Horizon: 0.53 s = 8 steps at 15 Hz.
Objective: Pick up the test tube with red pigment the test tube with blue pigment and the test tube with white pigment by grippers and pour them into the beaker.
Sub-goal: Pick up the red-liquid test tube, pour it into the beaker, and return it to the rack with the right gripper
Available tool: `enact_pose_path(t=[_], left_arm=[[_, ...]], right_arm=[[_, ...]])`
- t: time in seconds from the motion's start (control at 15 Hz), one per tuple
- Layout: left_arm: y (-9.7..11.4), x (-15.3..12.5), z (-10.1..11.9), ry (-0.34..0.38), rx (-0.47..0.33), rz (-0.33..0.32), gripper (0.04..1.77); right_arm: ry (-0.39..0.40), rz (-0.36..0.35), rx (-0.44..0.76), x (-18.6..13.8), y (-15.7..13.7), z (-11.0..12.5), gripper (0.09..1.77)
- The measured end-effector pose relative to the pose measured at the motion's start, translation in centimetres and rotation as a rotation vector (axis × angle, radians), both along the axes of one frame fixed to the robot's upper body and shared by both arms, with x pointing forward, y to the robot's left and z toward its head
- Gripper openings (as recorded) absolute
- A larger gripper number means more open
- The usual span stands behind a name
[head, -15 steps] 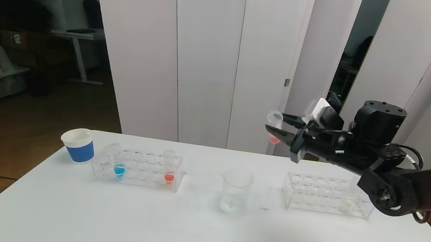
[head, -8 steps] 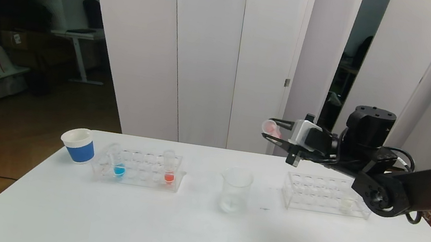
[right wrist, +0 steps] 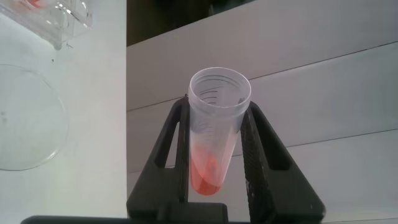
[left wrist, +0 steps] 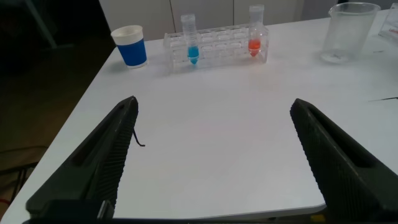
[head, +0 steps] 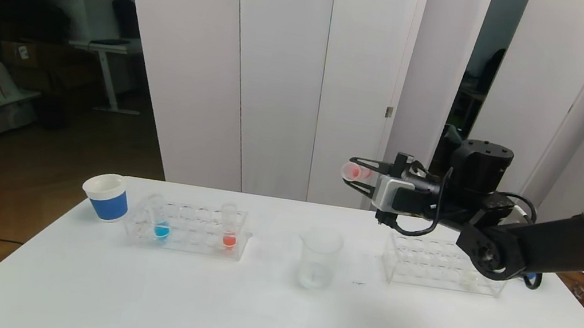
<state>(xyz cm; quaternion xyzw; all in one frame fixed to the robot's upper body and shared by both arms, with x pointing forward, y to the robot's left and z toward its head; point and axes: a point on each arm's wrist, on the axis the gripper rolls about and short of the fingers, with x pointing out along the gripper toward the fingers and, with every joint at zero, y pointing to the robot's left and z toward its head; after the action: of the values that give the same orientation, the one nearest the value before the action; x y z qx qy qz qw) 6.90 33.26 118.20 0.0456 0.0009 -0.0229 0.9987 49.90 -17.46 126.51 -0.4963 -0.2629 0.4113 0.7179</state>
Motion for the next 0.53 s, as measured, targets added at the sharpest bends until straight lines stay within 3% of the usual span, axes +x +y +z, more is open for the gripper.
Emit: enact_pose_path(t=[0.27, 0.53], left_arm=[[0.0, 0.0, 0.0, 0.0, 0.0, 0.001, 1.75], [0.0, 0.0, 0.0, 0.0, -0.001, 0.002, 1.75]], right_arm=[[-0.036, 0.035, -0.038, 0.41, 0.25, -0.81, 0.58], [-0.132, 0.075, -0.08, 1.08, 0.24, -0.95, 0.58]])
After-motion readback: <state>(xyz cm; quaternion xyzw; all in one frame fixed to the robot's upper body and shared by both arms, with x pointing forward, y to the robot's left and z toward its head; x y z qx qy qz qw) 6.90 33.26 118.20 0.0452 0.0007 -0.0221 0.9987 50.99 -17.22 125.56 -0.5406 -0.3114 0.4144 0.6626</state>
